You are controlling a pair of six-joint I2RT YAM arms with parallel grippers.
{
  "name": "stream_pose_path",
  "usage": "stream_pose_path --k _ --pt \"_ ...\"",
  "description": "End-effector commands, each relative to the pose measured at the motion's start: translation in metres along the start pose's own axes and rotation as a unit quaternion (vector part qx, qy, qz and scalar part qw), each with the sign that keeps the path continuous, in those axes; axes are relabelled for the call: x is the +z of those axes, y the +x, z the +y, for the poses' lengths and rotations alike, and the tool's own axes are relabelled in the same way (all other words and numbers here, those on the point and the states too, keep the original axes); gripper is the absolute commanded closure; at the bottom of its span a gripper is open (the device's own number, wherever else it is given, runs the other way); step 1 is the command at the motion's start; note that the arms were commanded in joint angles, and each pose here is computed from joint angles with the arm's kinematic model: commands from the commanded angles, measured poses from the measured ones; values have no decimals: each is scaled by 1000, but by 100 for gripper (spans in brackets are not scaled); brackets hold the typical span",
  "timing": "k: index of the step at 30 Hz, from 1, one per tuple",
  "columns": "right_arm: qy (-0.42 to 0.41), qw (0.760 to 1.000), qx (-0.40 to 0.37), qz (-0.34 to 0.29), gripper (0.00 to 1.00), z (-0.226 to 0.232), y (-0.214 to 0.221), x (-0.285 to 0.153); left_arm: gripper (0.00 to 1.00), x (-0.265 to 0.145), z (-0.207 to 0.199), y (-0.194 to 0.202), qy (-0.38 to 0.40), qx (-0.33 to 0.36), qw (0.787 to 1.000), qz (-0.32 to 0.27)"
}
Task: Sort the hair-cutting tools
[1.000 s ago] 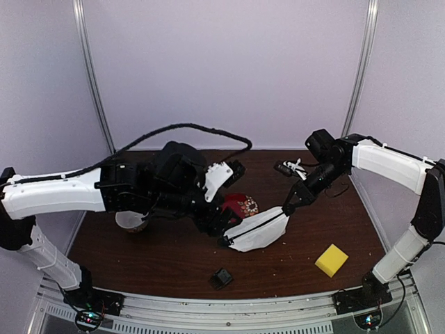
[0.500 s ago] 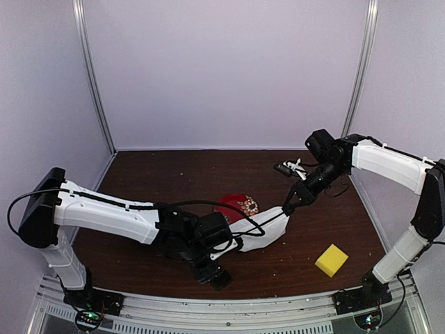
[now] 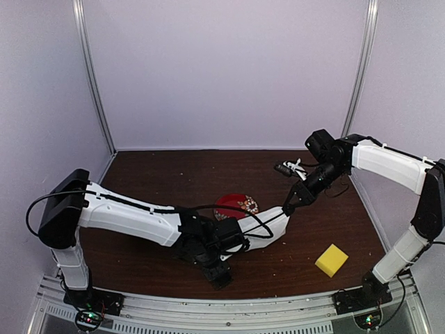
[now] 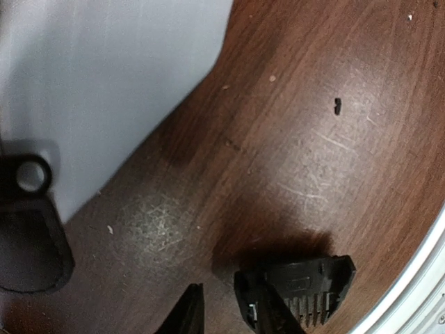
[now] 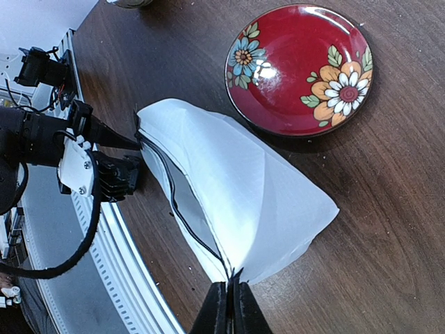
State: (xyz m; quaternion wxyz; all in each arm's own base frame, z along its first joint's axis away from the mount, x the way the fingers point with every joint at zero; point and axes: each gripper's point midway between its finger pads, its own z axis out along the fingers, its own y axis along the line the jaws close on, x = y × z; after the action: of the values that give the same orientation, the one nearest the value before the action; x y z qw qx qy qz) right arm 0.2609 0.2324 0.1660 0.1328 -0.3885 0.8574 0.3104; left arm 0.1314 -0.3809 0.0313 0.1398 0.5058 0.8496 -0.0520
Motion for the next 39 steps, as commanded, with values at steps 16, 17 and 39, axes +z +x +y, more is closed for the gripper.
stream_pose_path --k 16,17,39 --pt "-3 1000 -2 -3 96 -2 -3 1 80 9 -2 3 -4 5 1000 22" --pt "-4 1000 -3 -3 96 -2 -2 2 83 7 -1 2 -5 5 1000 21" --pt "6 1000 -4 2 84 -2 -1 -4 100 -160 49 -169 -75 4 961 -267"
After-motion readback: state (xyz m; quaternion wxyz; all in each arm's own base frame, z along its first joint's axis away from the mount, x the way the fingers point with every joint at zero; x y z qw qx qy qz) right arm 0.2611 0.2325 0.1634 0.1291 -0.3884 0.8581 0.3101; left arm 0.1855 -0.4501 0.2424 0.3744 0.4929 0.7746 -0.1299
